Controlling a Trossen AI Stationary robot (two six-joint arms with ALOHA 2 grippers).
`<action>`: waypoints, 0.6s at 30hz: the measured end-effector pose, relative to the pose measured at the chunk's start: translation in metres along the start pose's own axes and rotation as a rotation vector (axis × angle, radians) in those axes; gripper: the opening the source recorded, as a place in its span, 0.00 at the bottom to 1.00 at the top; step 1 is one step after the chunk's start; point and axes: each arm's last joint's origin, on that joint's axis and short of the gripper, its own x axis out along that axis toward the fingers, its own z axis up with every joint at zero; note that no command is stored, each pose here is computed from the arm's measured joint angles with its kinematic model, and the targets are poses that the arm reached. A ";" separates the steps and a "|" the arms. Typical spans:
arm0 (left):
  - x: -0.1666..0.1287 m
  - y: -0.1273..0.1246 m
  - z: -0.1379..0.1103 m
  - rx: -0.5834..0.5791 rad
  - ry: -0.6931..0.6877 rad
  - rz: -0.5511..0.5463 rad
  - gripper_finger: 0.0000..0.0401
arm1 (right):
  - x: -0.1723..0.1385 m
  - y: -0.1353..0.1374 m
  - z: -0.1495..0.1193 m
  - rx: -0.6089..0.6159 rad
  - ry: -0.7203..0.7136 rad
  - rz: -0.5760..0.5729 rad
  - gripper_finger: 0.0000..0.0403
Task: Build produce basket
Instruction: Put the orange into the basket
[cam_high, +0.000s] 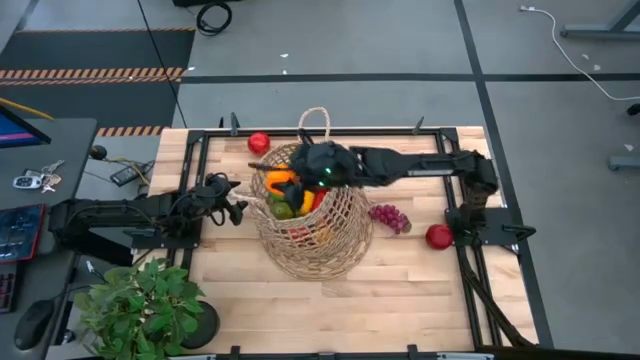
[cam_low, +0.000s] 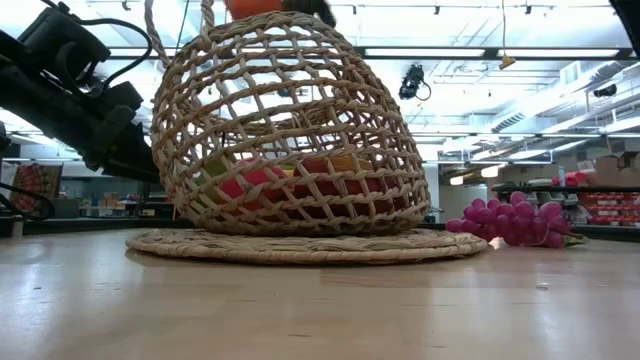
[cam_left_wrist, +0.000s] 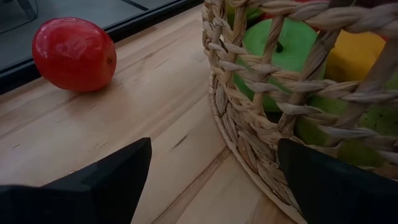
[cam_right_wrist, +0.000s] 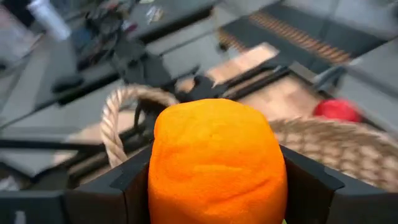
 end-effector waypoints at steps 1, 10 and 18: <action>0.000 0.000 0.000 -0.001 -0.001 0.000 0.89 | 0.010 -0.006 -0.001 0.006 0.012 0.022 0.67; 0.000 0.000 0.000 -0.001 -0.001 -0.001 0.89 | 0.082 -0.050 -0.012 0.005 0.114 0.005 0.67; 0.000 0.000 0.000 -0.001 0.000 0.000 0.89 | 0.117 -0.062 -0.006 -0.017 0.243 -0.029 0.67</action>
